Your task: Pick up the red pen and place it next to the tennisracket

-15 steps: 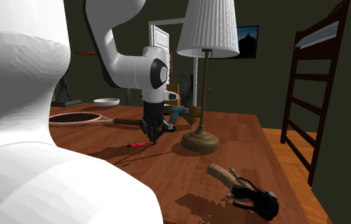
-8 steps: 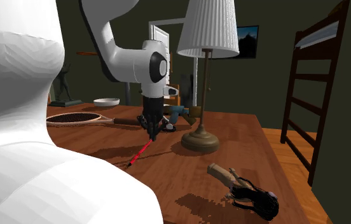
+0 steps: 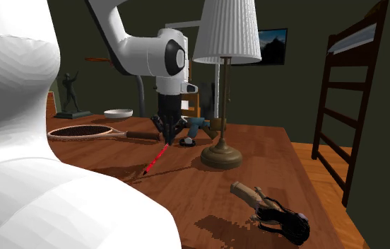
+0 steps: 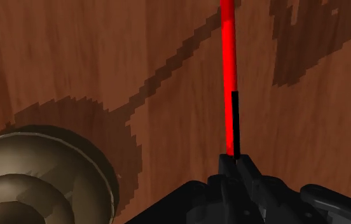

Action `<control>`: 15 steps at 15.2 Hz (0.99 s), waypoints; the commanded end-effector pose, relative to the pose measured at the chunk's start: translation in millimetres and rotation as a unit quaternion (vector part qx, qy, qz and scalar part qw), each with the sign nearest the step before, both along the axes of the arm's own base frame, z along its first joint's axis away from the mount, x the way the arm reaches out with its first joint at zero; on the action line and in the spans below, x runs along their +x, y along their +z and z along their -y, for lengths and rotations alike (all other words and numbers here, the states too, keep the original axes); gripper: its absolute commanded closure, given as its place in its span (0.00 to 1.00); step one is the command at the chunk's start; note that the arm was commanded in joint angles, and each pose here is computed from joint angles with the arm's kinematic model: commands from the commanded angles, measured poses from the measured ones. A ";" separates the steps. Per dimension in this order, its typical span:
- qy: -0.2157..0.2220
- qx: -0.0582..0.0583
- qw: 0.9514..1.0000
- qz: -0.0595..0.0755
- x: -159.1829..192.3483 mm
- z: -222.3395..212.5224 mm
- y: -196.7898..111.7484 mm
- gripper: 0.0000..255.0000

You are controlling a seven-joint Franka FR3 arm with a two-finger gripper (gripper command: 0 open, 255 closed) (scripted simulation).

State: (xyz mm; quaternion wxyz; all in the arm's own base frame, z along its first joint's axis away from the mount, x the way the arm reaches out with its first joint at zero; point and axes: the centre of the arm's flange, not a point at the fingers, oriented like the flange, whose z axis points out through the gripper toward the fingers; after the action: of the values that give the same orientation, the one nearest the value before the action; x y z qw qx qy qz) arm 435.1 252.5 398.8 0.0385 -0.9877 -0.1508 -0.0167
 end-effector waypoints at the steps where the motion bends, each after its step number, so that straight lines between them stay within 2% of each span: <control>1: -0.001 0.001 1.000 0.001 1.0 0.2 11.6 1.00; 10: -0.001 0.001 1.000 0.001 1.0 0.2 55.4 1.00; 15: -0.001 0.001 1.000 0.001 -43.7 -48.3 55.5 1.00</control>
State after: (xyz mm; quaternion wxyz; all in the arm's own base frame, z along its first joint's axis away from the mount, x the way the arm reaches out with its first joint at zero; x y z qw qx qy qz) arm 398.6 290.9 452.6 0.0387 -0.9877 -0.1503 -0.0172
